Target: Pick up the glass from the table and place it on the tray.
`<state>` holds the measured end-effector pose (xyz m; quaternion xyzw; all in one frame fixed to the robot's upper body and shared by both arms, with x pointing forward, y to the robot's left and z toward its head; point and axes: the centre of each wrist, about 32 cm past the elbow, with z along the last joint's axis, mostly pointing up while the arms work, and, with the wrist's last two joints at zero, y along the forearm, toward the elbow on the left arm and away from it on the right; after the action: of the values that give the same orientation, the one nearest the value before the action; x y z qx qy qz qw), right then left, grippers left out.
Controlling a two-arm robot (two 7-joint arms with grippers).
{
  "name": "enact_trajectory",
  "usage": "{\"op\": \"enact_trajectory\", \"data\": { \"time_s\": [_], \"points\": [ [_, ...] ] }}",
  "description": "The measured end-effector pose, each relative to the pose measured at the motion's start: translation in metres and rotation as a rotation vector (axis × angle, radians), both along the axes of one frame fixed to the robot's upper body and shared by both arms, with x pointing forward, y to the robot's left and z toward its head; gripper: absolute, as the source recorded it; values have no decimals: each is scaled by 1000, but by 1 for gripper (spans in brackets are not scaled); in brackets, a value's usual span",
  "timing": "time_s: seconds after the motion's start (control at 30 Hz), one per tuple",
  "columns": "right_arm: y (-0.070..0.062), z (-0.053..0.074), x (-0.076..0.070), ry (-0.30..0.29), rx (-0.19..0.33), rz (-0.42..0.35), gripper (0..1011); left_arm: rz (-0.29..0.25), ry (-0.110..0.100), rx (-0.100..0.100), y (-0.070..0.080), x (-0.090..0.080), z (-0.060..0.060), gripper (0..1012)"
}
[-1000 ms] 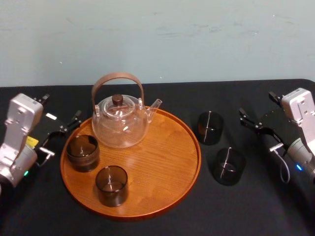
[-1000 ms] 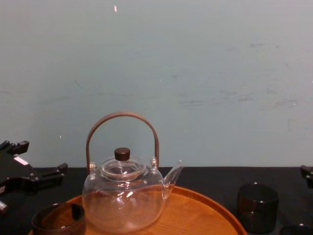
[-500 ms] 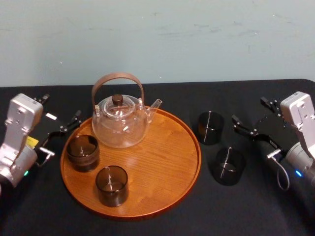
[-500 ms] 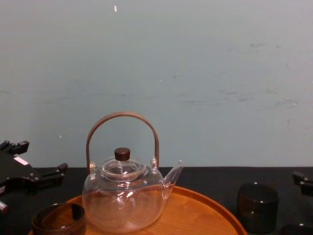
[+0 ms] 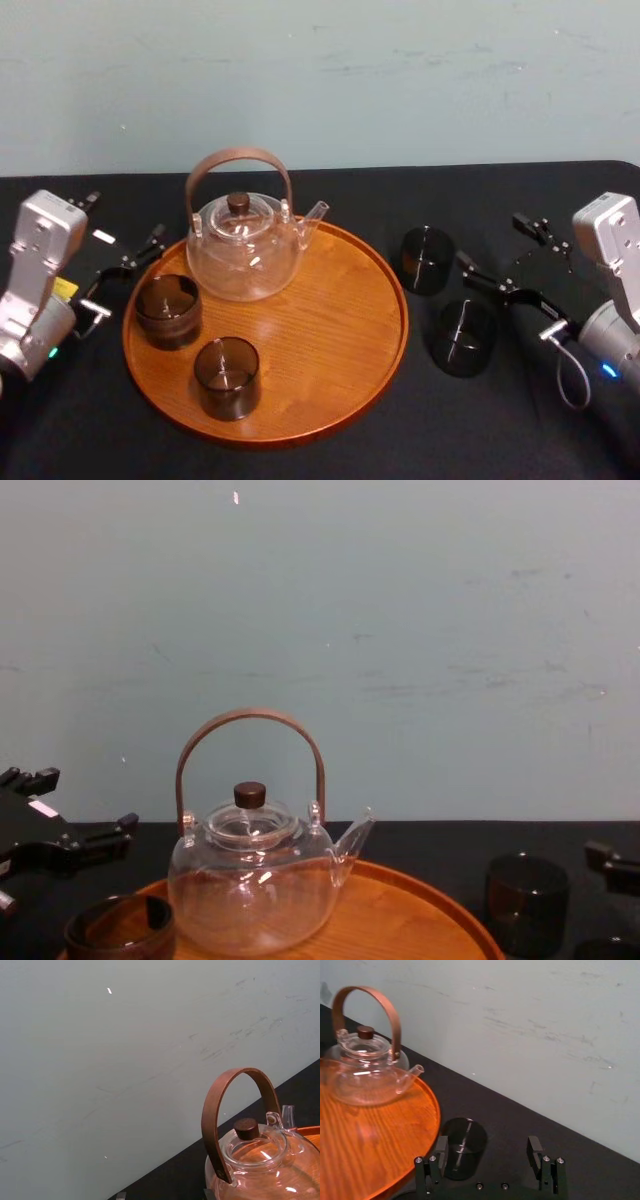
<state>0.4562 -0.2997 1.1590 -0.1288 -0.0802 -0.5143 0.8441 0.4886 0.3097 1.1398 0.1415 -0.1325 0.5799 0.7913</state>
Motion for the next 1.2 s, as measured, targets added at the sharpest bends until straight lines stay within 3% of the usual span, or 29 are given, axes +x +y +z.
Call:
{"op": "enact_trajectory", "data": {
  "time_s": [0.57, 1.2],
  "points": [
    [9, -3, -22, 77, 106, 88, 1002, 0, 0, 0, 0, 0, 0, 1001],
    [3, -19, -38, 156, 132, 70, 1003, 0, 0, 0, 0, 0, 0, 1001]
  ]
}}
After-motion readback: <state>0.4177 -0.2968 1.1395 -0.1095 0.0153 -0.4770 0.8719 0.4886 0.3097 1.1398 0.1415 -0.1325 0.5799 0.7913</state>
